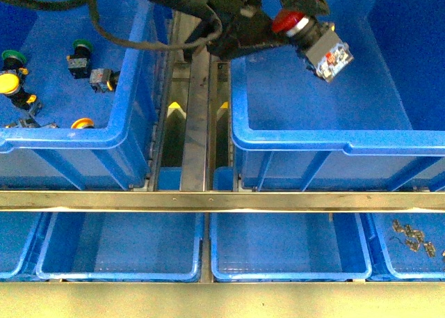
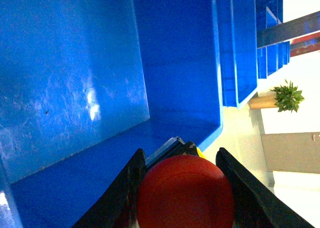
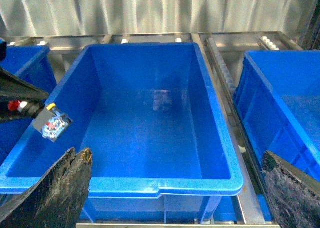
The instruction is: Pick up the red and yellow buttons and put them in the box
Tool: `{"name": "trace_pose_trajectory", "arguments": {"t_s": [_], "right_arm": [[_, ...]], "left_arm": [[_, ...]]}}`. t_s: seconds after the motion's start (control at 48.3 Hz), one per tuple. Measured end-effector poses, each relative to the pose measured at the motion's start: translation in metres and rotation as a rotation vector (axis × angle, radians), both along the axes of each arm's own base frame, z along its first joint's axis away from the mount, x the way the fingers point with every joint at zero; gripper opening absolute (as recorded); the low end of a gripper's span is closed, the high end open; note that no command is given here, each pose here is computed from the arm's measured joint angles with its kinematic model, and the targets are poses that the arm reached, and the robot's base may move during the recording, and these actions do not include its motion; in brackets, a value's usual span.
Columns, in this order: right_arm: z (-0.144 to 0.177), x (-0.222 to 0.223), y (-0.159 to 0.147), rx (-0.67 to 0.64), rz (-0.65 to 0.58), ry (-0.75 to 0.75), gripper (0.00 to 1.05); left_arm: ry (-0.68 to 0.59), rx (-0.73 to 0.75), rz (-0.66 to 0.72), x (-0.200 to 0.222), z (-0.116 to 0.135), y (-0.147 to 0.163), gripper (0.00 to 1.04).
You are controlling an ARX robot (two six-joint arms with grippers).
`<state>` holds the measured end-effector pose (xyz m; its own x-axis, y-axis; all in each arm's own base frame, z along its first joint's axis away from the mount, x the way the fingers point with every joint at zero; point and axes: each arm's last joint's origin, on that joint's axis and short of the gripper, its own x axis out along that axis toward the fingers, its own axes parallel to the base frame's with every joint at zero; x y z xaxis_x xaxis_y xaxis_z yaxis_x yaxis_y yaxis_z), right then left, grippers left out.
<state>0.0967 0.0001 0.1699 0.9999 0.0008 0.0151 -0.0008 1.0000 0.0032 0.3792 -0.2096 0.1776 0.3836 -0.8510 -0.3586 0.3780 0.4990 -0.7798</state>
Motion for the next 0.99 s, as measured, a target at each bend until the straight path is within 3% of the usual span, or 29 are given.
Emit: {"name": "trace_pose_trajectory", "arguments": {"t_s": [0.145, 0.393, 0.538, 0.621, 0.807, 0.993], "right_arm": [[0.0, 0.0, 0.0, 0.0, 0.0, 0.0, 0.99], [0.0, 0.0, 0.0, 0.0, -0.005, 0.003, 0.99], [0.001, 0.011, 0.004, 0.063, -0.176, 0.385, 0.99], [0.003, 0.047, 0.021, 0.013, -0.031, 0.465, 0.99], [-0.009, 0.113, 0.046, -0.17, 0.225, 0.411, 0.99], [-0.016, 0.144, 0.048, -0.3, 0.272, 0.392, 0.99]], "left_arm": [[0.049, -0.037, -0.005, -0.001, -0.005, -0.026, 0.34], [0.033, -0.085, -0.008, 0.001, 0.015, -0.056, 0.34], [0.044, -0.072, 0.001, 0.0, 0.013, -0.057, 0.34], [0.049, -0.059, 0.002, -0.002, 0.012, -0.058, 0.34], [0.057, -0.032, 0.009, -0.004, 0.008, -0.058, 0.34], [0.057, -0.024, 0.014, -0.005, 0.008, -0.06, 0.34]]}}
